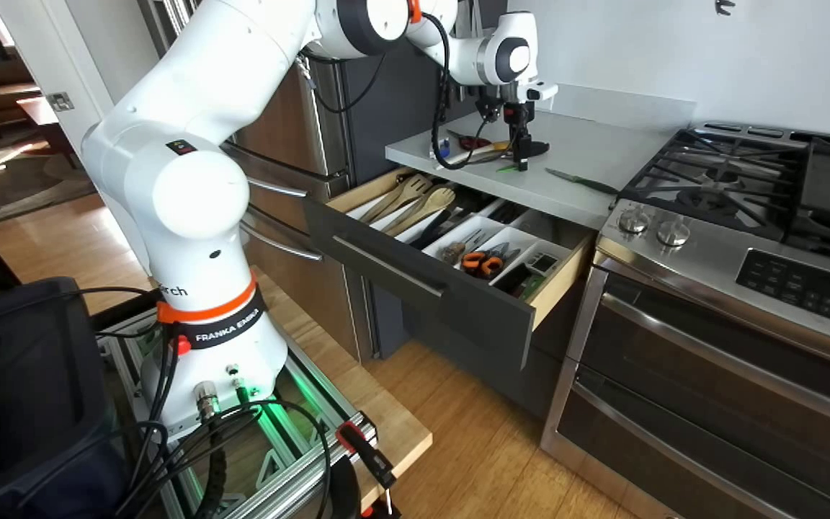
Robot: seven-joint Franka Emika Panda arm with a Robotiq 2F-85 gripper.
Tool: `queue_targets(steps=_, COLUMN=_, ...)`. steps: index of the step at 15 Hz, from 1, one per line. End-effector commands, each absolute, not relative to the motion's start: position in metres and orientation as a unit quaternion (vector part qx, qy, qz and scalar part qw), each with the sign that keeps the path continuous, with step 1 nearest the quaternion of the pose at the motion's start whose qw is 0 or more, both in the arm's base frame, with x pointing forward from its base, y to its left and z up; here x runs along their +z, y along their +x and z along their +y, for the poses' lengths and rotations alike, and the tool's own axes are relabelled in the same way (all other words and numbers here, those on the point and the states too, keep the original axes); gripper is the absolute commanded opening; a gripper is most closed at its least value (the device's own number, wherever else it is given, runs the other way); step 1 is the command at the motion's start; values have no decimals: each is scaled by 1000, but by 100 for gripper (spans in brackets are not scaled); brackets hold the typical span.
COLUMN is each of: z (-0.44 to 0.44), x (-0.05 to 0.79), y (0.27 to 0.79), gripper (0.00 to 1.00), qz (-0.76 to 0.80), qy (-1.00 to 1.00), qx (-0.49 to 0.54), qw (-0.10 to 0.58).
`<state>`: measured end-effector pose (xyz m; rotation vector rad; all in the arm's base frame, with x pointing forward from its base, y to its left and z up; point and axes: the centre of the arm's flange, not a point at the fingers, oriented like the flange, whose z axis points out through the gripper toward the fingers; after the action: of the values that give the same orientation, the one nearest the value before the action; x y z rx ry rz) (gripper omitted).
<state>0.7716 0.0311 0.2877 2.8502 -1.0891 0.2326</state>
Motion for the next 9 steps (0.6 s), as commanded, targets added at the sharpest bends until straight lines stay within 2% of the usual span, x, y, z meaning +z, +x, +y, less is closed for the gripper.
queue_targets(steps=1, z=30, x=282, y=778, gripper=41, qz=-352, qy=932, qx=69, qw=48)
queue_targets(steps=5, z=32, x=278, y=781, gripper=19, qz=-348, qy=934, qx=69, qw=49)
queue_targets(steps=6, z=32, x=277, y=782, gripper=5, qz=-348, qy=933, qx=69, qw=49)
queue_targets(steps=9, z=29, x=280, y=784, gripper=8, qz=-356, qy=931, qx=68, qw=46)
